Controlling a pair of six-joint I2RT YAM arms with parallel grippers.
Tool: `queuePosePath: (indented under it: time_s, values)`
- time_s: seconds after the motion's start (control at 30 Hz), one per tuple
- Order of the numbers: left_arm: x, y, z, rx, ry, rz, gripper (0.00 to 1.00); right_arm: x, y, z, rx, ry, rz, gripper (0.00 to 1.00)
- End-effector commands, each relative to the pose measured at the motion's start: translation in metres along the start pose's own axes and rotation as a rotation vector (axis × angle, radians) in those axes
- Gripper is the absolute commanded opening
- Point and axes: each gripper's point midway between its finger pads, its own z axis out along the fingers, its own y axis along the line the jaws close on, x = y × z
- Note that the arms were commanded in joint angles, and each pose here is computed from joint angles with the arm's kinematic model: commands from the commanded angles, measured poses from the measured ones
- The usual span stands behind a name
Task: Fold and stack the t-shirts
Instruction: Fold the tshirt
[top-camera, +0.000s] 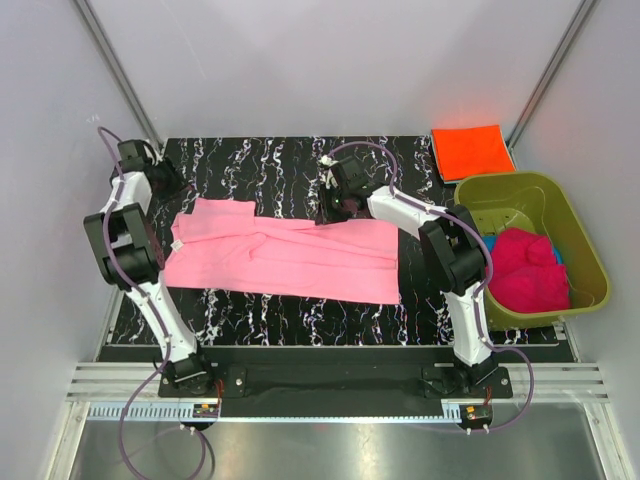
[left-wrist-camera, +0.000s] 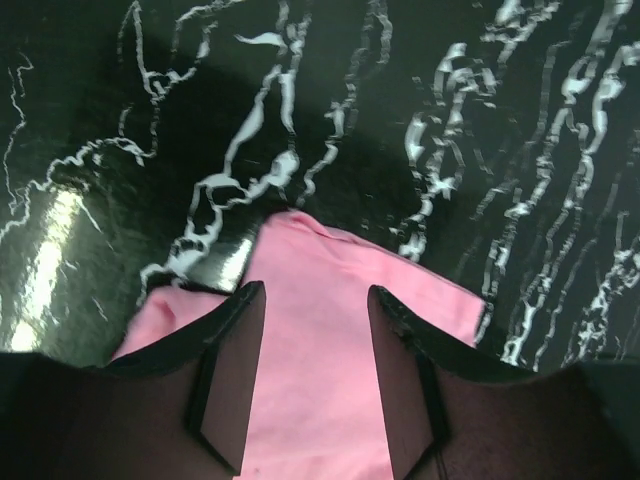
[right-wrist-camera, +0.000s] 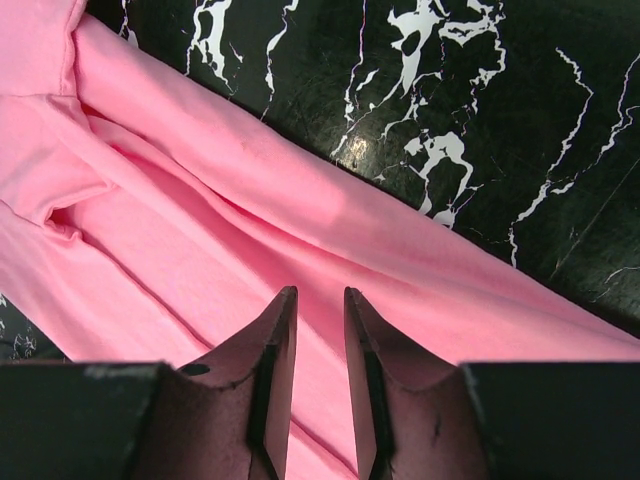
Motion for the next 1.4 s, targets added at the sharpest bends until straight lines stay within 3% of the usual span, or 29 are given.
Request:
queuePosePath:
  time_s: [0.0,0.37,0.63,0.87,0.9,0.97,1.37]
  values:
    - [0.012,-0.001,0.025,0.078,0.078,0.022,0.49,-0.033,0.023,-0.030,-0.055,-0.087,-0.027,0.33]
    - [0.007,-0.001,0.061,0.136,0.104,0.035,0.46,-0.046,0.026,-0.039,-0.042,-0.128,-0.056,0.32]
    - [0.022,0.000,0.063,0.138,0.139,0.031,0.37,-0.046,0.023,-0.033,-0.034,-0.123,-0.043,0.33]
    - [0.020,-0.001,0.057,0.120,0.129,0.029,0.17,-0.046,0.024,-0.040,-0.033,-0.130,-0.026,0.33]
    - [0.021,0.001,0.057,0.113,0.131,0.025,0.08,-0.045,0.023,-0.041,-0.031,-0.130,-0.026,0.33]
    - [0.019,-0.001,0.055,0.111,0.126,0.016,0.00,-0.045,0.023,-0.042,-0.024,-0.130,-0.028,0.33]
    - [0.002,-0.035,0.009,0.143,0.057,0.023,0.00,-0.042,0.018,-0.044,0.001,-0.134,-0.008,0.33]
